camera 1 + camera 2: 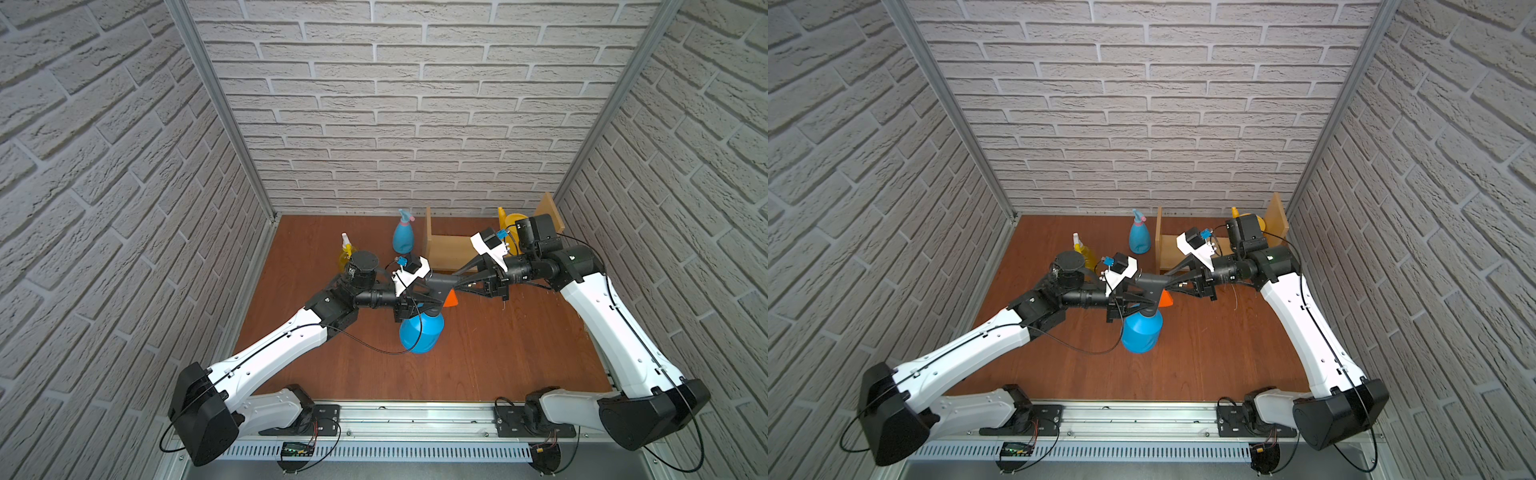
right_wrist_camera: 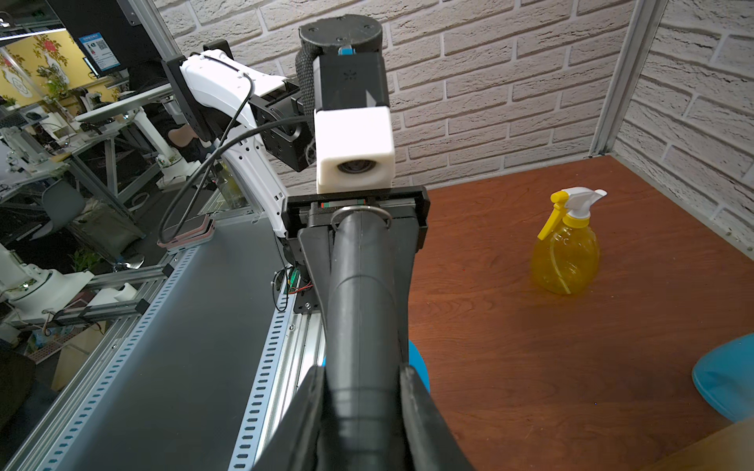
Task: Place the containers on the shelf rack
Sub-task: 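Pick up a container from the center of the board.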
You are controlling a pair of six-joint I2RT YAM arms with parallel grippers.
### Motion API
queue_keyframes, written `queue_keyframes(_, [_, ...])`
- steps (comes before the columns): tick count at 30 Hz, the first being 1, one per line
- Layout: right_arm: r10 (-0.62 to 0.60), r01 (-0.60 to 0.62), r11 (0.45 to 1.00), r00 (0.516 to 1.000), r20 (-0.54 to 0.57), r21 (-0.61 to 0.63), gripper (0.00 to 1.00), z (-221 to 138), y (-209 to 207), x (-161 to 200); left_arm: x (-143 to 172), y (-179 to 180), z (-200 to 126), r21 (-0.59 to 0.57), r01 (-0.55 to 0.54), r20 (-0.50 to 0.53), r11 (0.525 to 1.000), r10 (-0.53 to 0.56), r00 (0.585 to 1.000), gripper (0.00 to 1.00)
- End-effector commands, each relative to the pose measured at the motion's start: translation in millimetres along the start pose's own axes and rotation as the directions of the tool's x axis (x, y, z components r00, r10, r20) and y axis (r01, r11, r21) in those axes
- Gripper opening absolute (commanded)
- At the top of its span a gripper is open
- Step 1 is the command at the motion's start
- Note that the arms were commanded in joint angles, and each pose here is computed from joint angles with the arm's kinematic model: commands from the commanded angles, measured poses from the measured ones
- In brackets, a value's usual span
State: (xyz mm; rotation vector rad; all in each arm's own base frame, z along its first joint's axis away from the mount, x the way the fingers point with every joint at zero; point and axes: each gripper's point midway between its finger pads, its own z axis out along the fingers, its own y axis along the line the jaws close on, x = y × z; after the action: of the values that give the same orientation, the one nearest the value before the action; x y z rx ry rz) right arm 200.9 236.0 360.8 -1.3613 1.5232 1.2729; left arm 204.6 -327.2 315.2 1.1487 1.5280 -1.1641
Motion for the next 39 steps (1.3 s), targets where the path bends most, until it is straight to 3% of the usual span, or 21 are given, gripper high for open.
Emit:
queue_keyframes(1, [-0.084, 0.084, 0.996, 0.996, 0.027, 0.014, 0.09, -6.1, 7.3, -17.1, -18.6, 6.5, -2.8, -0.041, -0.025, 0.036, 0.999, 0.026, 0.999, 0.07])
queue_keyframes(3, [-0.082, 0.081, 0.996, 0.996, 0.021, 0.029, 0.21, -6.4, 6.1, -15.5, -17.7, 8.8, -3.0, -0.061, -0.04, 0.026, 0.997, 0.042, 0.999, 0.0])
queue_keyframes(6, [-0.081, 0.079, 0.995, 0.997, 0.014, 0.064, 0.46, -7.1, 2.6, -13.4, -13.7, 17.5, -4.4, -0.118, -0.06, 0.014, 0.991, 0.062, 0.998, 0.0])
queue_keyframes(10, [-0.059, 0.059, 0.979, 0.998, -0.002, 0.194, 0.62, -12.4, -8.6, -8.6, -1.5, 37.3, -10.1, -0.248, -0.12, -0.036, 0.961, 0.115, 0.993, 0.0])
queue_keyframes(14, [-0.019, -0.009, 0.906, 0.998, 0.062, 0.422, 0.69, -29.4, -28.1, -11.1, 20.1, 52.4, -20.4, -0.342, -0.237, -0.156, 0.909, 0.194, 0.969, 0.0])
queue_keyframes(17, [0.104, -0.223, 0.779, 0.968, 0.23, 0.586, 0.83, -53.1, -48.2, -11.3, 31.5, 56.0, -28.0, -0.368, -0.351, -0.231, 0.861, 0.281, 0.932, 0.0])
queue_keyframes(18, [0.183, -0.355, 0.711, 0.927, 0.328, 0.607, 0.88, -63.0, -54.5, -10.1, 31.9, 55.1, -30.3, -0.368, -0.397, -0.249, 0.841, 0.322, 0.913, 0.0])
queue_keyframes(20, [0.344, -0.601, 0.574, 0.794, 0.502, 0.557, 0.94, -74.0, -61.4, -2.2, 36.3, 55.9, -34.5, -0.371, -0.487, -0.3, 0.791, 0.394, 0.869, 0.0])
queue_keyframes(23, [0.578, -0.827, 0.422, 0.561, 0.592, 0.372, 0.87, -62.7, -59.1, 11.0, 40.1, 62.3, -40.5, -0.39, -0.576, -0.375, 0.719, 0.447, 0.812, 0.0])
queue_keyframes(27, [0.742, -0.966, 0.127, 0.244, 0.624, 0.226, 0.77, -50.1, -56.0, 41.3, 36.1, 75.5, -46.9, -0.437, -0.64, -0.429, 0.632, 0.48, 0.766, 0.0])
queue_keyframes(31, [0.784, -0.989, -0.113, -0.028, 0.62, 0.097, 0.78, -31.2, -50.8, 58.9, 38.6, 81.0, -40.1, -0.426, -0.656, -0.442, 0.623, 0.489, 0.752, 0.0])
queue_keyframes(33, [0.796, -0.984, -0.172, -0.105, 0.596, 0.056, 0.79, -17.7, -49.2, 56.3, 39.6, 81.5, -34.8, -0.416, -0.65, -0.435, 0.636, 0.489, 0.756, 0.0])
queue_keyframes(36, [0.797, -0.971, -0.238, -0.18, 0.577, 0.026, 0.8, -2.7, -47.7, 50.9, 38.1, 83.4, -30.4, -0.417, -0.652, -0.436, 0.633, 0.49, 0.755, 0.0])
queue_keyframes(39, [0.756, -0.929, -0.37, -0.298, 0.583, 0.004, 0.78, 7.2, -49.8, 63.7, 35.6, 84.2, -27.4, -0.418, -0.654, -0.432, 0.631, 0.495, 0.754, 0.0])
